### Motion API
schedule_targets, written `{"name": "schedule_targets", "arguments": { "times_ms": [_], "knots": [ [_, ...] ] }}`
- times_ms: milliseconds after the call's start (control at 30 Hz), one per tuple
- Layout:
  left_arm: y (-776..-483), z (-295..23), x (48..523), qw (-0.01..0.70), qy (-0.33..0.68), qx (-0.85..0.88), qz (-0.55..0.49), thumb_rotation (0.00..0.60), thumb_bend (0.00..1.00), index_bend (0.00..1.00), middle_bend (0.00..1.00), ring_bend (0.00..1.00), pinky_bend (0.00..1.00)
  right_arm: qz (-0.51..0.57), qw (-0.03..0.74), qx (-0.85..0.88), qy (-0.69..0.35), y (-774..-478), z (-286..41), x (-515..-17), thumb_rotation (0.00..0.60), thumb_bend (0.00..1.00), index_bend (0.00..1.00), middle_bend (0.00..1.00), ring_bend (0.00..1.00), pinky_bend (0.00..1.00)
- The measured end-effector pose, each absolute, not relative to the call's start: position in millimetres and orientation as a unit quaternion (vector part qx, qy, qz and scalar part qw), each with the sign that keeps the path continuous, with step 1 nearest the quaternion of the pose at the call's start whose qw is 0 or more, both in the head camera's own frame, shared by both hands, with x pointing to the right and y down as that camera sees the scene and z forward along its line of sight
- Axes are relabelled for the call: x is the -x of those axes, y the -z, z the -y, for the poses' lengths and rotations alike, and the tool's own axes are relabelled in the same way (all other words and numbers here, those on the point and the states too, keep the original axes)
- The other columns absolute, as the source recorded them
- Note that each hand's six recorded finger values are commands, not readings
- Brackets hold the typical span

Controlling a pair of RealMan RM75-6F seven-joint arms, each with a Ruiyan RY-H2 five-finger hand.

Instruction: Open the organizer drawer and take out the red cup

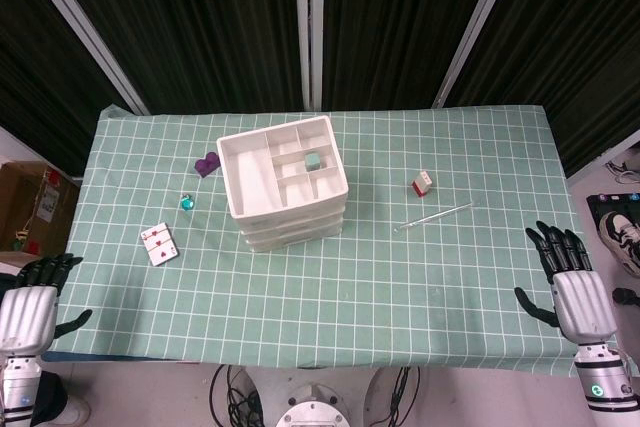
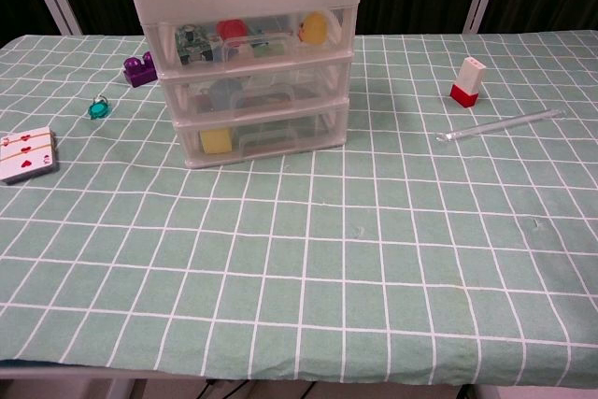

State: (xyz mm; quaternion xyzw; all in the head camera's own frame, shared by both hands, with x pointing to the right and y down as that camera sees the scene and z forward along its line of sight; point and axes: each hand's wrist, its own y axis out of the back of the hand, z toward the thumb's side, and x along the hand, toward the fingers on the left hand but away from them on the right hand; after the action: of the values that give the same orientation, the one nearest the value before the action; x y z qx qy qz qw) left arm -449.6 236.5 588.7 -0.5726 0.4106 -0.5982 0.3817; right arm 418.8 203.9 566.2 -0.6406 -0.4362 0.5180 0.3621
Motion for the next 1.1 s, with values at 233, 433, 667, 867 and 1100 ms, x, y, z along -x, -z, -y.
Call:
{"name": "schedule_targets", "arguments": {
  "times_ms": [233,433,667,867,1100],
  "knots": [
    [-588.3,-238.4,449.8,0.384,0.599,0.570,-0.412,0.600,0.04,0.23,0.19,0.17,0.19,0.449,0.367,0.637,-0.508,-565.4,-202.3,-419.7,0.600,0.21,0.00,0.00,0.00,0.00],
    [-586.4,-239.4,449.0,0.385,0.597,0.570,-0.413,0.600,0.04,0.24,0.19,0.17,0.19,0.446,0.371,0.643,-0.501,-565.5,-202.5,-415.3,0.600,0.21,0.00,0.01,0.00,0.00],
    [-586.7,-237.0,446.3,0.388,0.590,0.576,-0.412,0.600,0.04,0.24,0.19,0.17,0.19,0.429,0.339,0.717,-0.433,-581.5,-195.1,-367.8,0.600,0.24,0.00,0.26,0.13,0.21],
    [-585.5,-237.0,447.3,0.389,0.587,0.577,-0.414,0.600,0.04,0.24,0.19,0.17,0.19,0.392,0.239,0.813,-0.357,-611.5,-184.7,-297.7,0.600,0.31,0.05,0.48,0.40,0.46],
    [-587.2,-240.4,454.5,0.383,0.591,0.575,-0.417,0.600,0.04,0.24,0.19,0.17,0.19,0.354,0.056,0.889,-0.284,-653.1,-178.0,-212.7,0.600,0.38,0.06,0.56,0.51,0.56]
  ]
}}
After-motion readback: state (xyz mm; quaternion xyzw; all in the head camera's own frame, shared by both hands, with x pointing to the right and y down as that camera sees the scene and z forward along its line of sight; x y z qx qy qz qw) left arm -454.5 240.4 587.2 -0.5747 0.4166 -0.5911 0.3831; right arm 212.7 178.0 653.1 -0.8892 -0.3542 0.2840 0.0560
